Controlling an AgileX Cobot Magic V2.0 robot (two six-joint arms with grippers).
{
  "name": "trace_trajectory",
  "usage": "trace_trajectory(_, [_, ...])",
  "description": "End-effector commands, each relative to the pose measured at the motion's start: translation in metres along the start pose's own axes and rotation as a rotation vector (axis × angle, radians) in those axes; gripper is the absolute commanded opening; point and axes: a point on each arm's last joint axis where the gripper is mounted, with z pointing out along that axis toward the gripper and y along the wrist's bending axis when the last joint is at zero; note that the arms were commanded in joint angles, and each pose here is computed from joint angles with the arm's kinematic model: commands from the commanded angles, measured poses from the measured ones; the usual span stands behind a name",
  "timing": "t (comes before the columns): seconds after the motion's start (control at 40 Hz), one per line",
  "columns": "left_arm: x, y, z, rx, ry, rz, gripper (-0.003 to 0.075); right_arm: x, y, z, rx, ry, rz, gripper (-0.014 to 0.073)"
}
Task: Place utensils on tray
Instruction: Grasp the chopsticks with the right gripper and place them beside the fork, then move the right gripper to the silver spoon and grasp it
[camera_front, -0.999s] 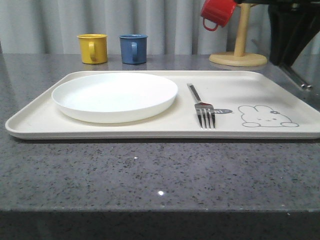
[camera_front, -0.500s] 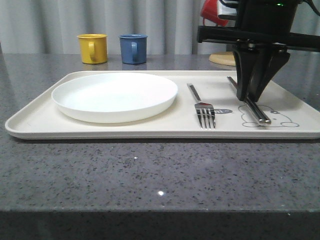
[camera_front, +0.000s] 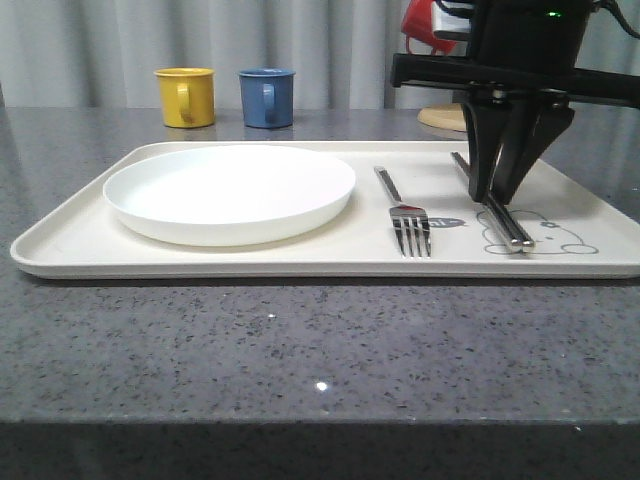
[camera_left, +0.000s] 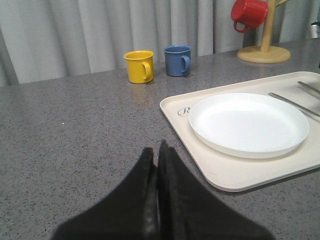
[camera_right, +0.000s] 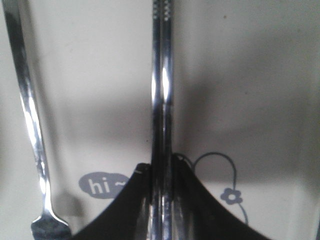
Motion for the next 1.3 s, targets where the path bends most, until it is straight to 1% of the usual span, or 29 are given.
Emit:
trace_trajectory(0.0, [-0.014, 0.001, -0.005, -0.006, -0.106, -0.017, -0.0018, -0.001, 0.003, -0.025, -0.046, -0.075, -0.005, 0.0164])
trace_trajectory(0.45, [-0.014, 0.001, -0.005, -0.006, -0.106, -0.017, -0.0018, 0.001, 0.001, -0.028, -0.033, -0.07, -0.01, 0.0174])
trace_trajectory(0.624, [-0.014, 0.001, -0.005, -0.006, -0.106, -0.017, -0.0018, -0.005, -0.014, -0.053, 0.05, -0.07, -0.045, 0.0174])
trace_trajectory(0.699, [-0.014, 0.001, -0.005, -0.006, -0.106, -0.017, -0.0018, -0.01, -0.024, -0.07, 0.036, -0.122, -0.064, 0.0174])
trace_trajectory(0.774, [-0.014, 0.001, -0.005, -0.006, -0.106, -0.017, -0.0018, -0.011, -0.037, -0.083, 0.04, -0.158, -0.068, 0.0174])
trace_trajectory(0.899, [-0.014, 0.001, -0.005, -0.006, -0.106, -0.017, -0.0018, -0.014, -0.072, -0.098, 0.079, -0.194, -0.089, 0.0174])
trace_trajectory(1.049, [-0.014, 0.001, -0.005, -0.006, -0.106, -0.017, -0.0018, -0.014, -0.131, -0.112, 0.192, -0.215, -0.097, 0.0222])
trace_trajectory(1.124, [-0.014, 0.001, -0.005, -0.006, -0.106, -0.017, -0.0018, -0.014, -0.16, -0.114, 0.239, -0.199, -0.129, 0.0248])
trace_trajectory(1.224, [-0.014, 0.001, -0.005, -0.006, -0.106, -0.017, -0.0018, -0.018, -0.185, -0.111, 0.241, -0.185, -0.084, 0.0262])
trace_trajectory(1.274, [-0.014, 0.001, -0.005, -0.006, -0.106, -0.017, -0.0018, -0.021, -0.194, -0.107, 0.234, -0.183, -0.057, 0.0267])
